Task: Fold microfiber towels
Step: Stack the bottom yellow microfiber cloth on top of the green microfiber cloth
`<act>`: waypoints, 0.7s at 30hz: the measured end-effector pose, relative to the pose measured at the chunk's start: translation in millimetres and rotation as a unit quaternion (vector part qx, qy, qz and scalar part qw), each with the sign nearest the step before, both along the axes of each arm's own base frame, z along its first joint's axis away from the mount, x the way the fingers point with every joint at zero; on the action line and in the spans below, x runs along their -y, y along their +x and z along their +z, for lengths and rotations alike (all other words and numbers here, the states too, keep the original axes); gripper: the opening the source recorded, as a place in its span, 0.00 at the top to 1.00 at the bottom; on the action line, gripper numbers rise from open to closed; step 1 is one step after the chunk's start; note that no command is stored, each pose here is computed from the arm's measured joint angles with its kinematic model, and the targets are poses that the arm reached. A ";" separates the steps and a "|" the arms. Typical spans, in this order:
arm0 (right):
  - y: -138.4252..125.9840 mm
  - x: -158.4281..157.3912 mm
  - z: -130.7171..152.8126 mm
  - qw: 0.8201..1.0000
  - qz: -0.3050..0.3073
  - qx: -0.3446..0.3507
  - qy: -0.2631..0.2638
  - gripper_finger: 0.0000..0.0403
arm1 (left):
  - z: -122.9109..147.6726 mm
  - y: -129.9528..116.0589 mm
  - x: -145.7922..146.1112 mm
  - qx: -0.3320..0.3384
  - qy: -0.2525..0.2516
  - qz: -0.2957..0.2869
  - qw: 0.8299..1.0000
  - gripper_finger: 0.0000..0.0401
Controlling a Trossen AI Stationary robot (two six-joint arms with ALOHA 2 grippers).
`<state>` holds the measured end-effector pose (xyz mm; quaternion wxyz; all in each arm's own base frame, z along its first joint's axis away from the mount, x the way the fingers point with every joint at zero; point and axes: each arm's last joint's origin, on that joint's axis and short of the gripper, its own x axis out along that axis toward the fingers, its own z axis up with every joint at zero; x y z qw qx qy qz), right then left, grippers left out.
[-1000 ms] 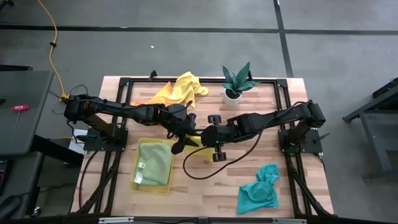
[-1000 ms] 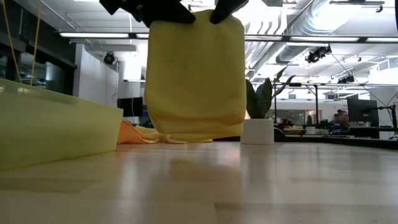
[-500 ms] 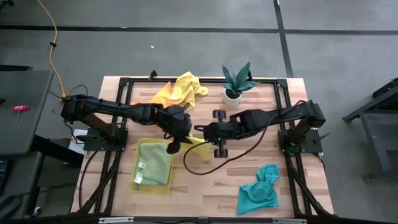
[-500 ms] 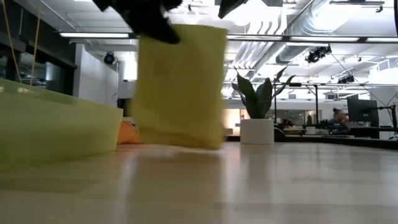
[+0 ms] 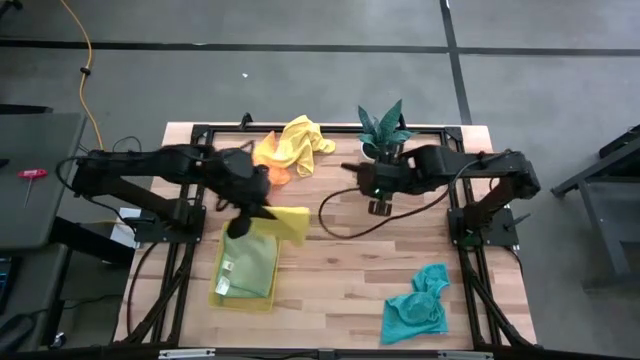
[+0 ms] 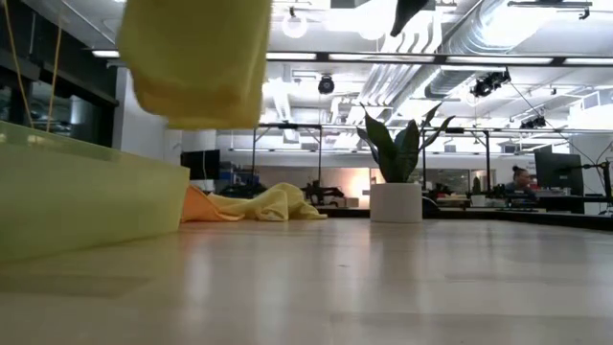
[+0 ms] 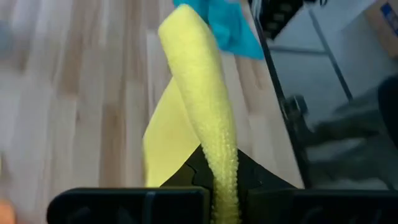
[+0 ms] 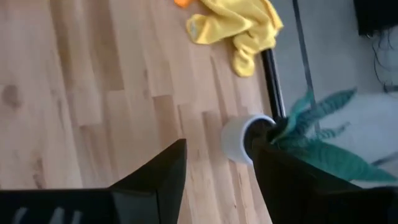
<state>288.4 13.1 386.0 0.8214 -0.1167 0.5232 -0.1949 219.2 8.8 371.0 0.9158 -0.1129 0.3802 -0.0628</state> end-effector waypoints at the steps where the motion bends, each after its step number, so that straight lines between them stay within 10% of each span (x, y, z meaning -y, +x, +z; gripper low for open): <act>1: -4.6 1.8 -0.3 1.000 -0.006 0.004 0.001 0.56 | 4.2 -5.7 2.5 -0.010 -0.007 0.004 1.000 1.00; 21: -32.4 6.5 -38.8 0.994 -0.035 0.101 0.031 0.56 | -48.7 -62.7 98.5 -0.086 -0.211 0.050 0.972 1.00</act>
